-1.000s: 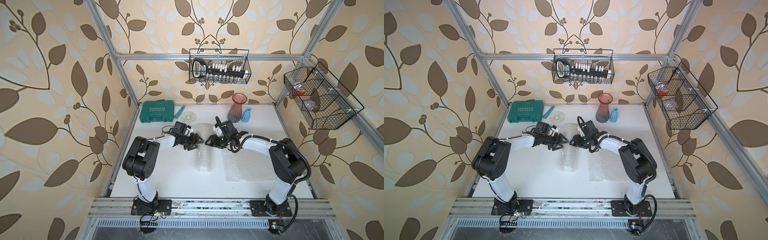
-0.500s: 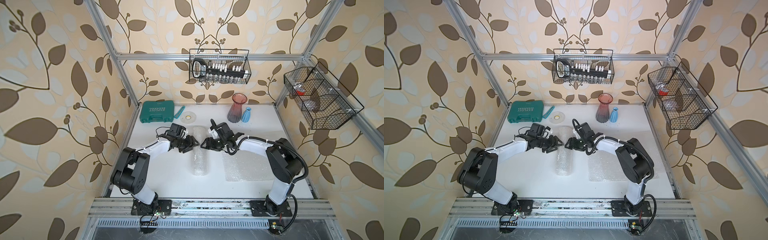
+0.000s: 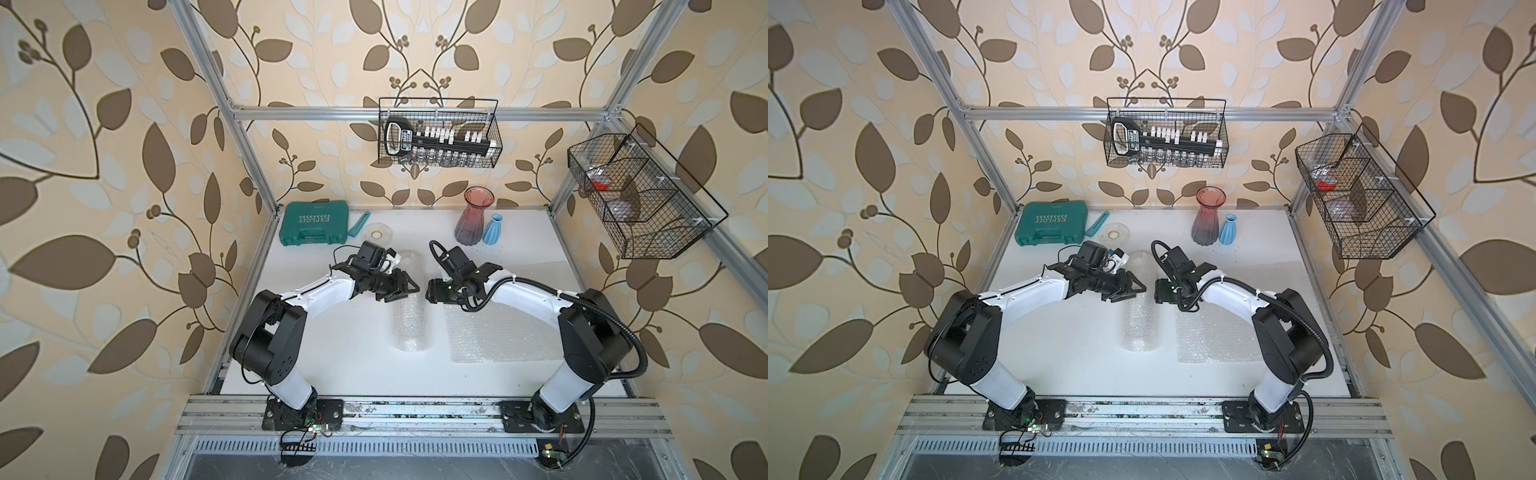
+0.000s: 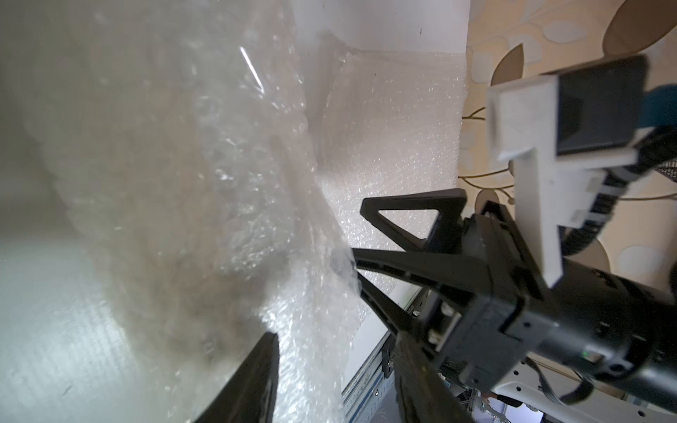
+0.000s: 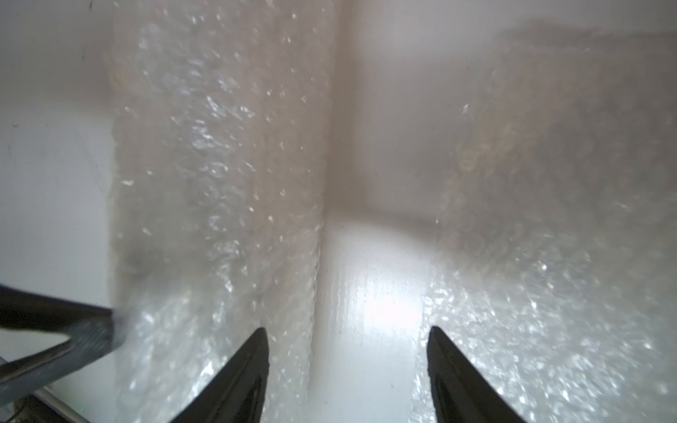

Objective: Unwrap the vase from the bubble wrap
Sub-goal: Adjust the bubble wrap at the center of the board.

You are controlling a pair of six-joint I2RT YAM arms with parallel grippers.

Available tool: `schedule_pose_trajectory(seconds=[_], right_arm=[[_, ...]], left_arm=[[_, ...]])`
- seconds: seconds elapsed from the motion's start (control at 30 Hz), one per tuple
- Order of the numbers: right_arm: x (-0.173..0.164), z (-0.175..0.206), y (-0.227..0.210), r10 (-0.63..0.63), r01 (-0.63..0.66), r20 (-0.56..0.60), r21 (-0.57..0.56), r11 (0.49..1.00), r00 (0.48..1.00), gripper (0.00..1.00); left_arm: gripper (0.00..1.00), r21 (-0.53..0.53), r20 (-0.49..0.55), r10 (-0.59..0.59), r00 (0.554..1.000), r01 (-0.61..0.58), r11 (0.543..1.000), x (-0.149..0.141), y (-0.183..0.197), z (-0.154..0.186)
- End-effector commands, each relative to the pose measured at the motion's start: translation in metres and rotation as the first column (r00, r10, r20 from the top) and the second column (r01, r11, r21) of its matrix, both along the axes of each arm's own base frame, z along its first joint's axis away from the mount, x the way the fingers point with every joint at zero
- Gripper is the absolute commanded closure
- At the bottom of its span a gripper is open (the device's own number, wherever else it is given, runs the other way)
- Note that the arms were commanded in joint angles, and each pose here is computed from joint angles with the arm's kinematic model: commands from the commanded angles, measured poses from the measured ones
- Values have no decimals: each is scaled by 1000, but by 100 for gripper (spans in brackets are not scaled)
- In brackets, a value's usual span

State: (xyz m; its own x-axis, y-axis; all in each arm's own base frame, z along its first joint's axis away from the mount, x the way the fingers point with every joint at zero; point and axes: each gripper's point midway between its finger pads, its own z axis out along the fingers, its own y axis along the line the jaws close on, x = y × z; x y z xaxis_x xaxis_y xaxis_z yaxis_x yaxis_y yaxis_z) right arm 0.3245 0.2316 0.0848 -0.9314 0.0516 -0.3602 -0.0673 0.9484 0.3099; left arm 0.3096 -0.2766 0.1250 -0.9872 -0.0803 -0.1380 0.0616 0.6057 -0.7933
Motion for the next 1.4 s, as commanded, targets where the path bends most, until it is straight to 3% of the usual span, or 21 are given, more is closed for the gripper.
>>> schedule_pose_trajectory(seconds=[0.0,0.13,0.33,0.53,0.67,0.83,1.0,1.1,1.37], right_arm=[[-10,18,-1,26,-27,29,30,999,999,32],[-17,33,28,88,-93,36,207,974,995,31],[-17,30,51,129,-121,-6,309,943,992,34],[-15,10,50,116,-99,-46,273,957,992,37],[-12,-6,40,81,-65,-75,193,979,994,41],[-10,-19,21,42,-34,-88,81,996,995,42],[-9,-18,2,-3,2,-69,-16,1000,998,43],[-8,-16,-7,-26,23,-56,-60,998,998,43],[-7,-14,-16,-45,40,-44,-103,994,998,43]], left_arm=[[49,-16,29,-40,999,41,999,2,-7,10],[53,-18,25,-43,999,43,999,2,-8,8],[61,-16,23,-44,999,44,999,1,-7,5],[69,-17,27,-52,998,53,998,-1,-7,7],[69,-17,43,-57,997,58,998,-2,-6,14],[54,44,96,-54,994,50,998,-4,4,28],[38,117,100,17,995,-29,993,2,33,25],[31,112,71,34,997,-42,993,5,43,18],[12,15,-3,-34,999,35,999,3,25,5]])
